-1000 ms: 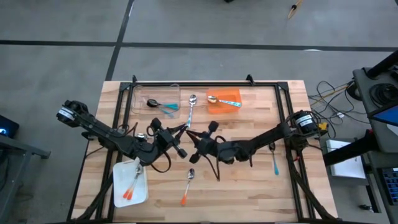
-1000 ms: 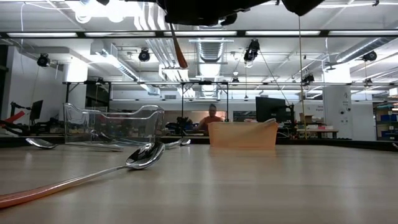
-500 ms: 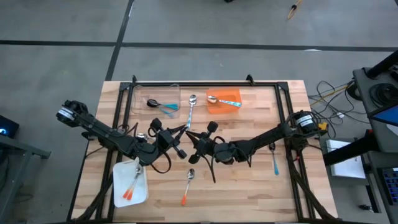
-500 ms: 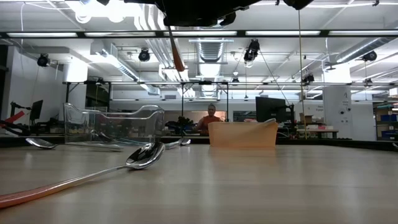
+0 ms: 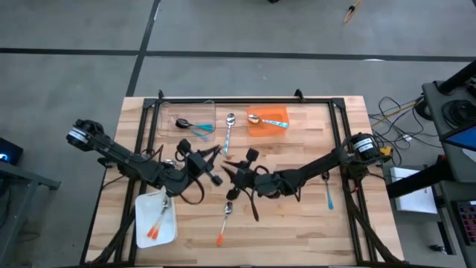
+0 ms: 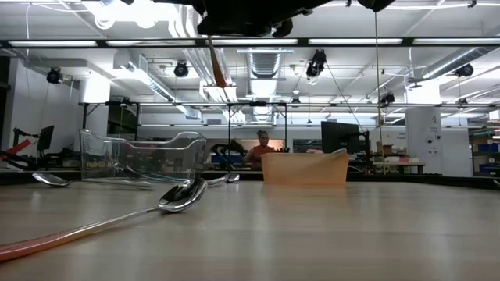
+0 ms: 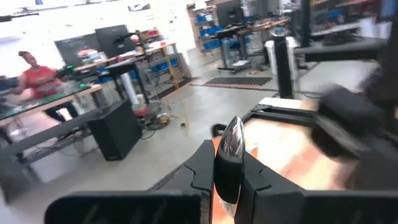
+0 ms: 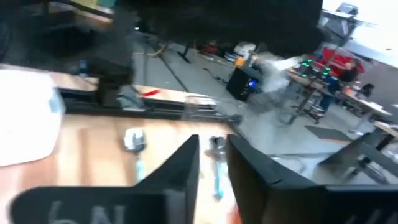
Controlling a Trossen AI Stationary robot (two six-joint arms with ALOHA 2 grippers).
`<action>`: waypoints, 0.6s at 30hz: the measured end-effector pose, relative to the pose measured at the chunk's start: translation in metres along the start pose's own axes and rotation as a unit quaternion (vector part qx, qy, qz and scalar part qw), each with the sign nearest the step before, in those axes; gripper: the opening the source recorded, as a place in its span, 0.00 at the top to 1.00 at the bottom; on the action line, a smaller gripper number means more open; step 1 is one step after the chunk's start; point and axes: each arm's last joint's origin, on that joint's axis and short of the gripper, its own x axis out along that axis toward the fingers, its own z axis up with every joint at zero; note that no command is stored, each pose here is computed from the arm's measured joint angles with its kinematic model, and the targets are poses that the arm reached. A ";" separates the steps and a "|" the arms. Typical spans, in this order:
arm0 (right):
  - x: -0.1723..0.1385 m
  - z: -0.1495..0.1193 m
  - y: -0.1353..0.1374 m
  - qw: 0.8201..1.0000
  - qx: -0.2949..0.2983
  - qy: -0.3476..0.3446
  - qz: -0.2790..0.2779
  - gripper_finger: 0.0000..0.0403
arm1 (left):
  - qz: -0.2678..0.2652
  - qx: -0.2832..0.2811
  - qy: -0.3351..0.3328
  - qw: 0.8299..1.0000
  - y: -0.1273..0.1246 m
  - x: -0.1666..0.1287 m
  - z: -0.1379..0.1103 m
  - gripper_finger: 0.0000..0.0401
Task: Sort silverware by color (type)
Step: Put the orange spoon into the white bin
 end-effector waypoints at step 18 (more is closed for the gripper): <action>-0.015 0.015 -0.029 0.973 -0.063 0.018 0.223 0.60 | -0.275 -0.023 0.057 0.960 0.025 -0.042 0.009 0.98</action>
